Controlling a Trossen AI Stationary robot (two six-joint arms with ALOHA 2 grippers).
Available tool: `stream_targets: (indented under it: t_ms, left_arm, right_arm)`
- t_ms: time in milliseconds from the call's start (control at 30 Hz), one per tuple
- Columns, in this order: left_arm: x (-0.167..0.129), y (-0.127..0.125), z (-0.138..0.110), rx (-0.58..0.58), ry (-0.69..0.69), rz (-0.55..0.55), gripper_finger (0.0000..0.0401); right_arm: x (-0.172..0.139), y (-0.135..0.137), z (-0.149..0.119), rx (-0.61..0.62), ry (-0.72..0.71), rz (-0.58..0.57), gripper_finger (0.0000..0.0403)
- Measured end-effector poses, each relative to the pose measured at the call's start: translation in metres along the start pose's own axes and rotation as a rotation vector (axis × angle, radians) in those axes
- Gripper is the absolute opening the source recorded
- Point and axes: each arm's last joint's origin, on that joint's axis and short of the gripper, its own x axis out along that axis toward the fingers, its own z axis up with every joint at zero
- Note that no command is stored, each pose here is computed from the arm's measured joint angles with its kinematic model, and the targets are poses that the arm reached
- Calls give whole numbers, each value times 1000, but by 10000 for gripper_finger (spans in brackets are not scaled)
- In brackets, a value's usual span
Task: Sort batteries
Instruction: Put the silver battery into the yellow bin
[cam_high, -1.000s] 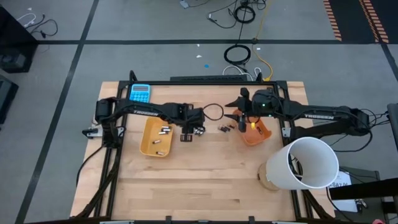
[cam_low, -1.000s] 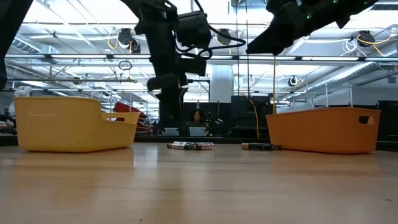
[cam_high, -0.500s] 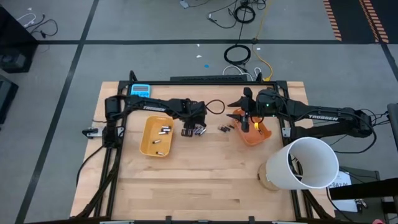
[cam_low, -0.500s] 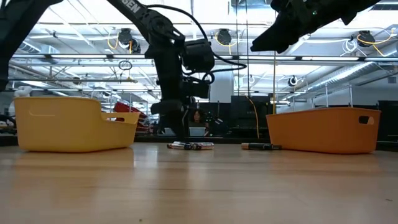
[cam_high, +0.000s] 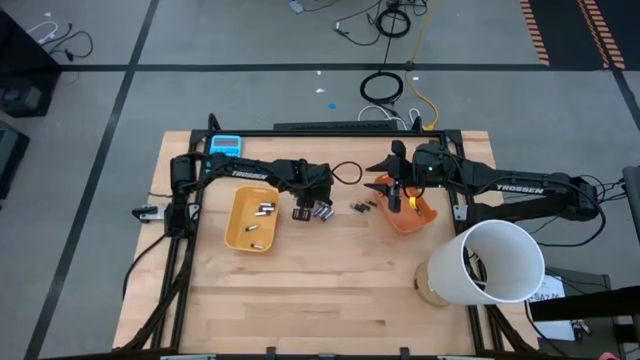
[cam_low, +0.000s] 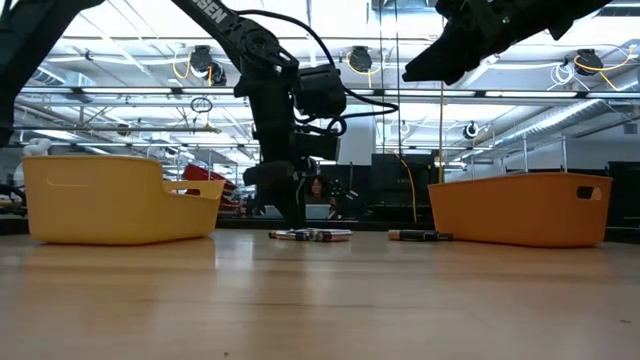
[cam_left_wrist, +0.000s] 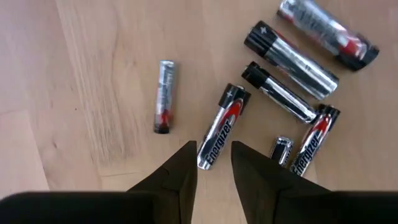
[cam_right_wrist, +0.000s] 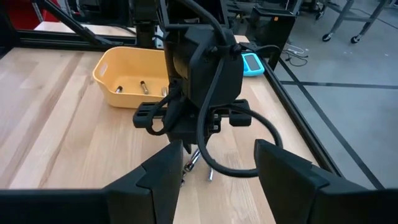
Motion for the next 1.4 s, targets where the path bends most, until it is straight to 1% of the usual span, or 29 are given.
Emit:
stream_targets:
  t_ms: [200, 400, 533, 733, 900, 1067, 1167, 1233, 1300, 1400]
  left_arm:
    - [0, -1, 1, 44, -18, -27, 106]
    - [0, 5, 4, 54, -71, 1, 106]
    - [0, 4, 3, 81, -55, -10, 106]
    - [0, 3, 2, 78, -55, -38, 109]
    - [6, 2, 2, 77, -49, -40, 129]
    - [23, 0, 0, 86, -13, -59, 163]
    - [32, -1, -1, 108, 9, -64, 169]
    - [36, -2, -2, 113, 30, -49, 160]
    - [37, -2, -2, 115, 35, -51, 135]
    - [36, -3, -3, 114, 38, -51, 67]
  right_arm:
    - [0, 0, 1, 0, -6, -1, 189]
    - [0, 0, 1, -1, -13, -2, 189]
    - [0, 0, 1, -1, -13, -2, 189]
    - [0, 0, 1, -1, -13, -2, 189]
    - [0, 0, 1, -1, -13, -1, 189]
    - [0, 0, 1, -1, -13, -1, 189]
    - [0, 0, 1, -1, -13, -1, 189]
    - [0, 0, 1, -2, -13, -1, 189]
    - [0, 0, 1, -4, -13, -1, 189]
    - [0, 0, 1, -8, -13, -1, 189]
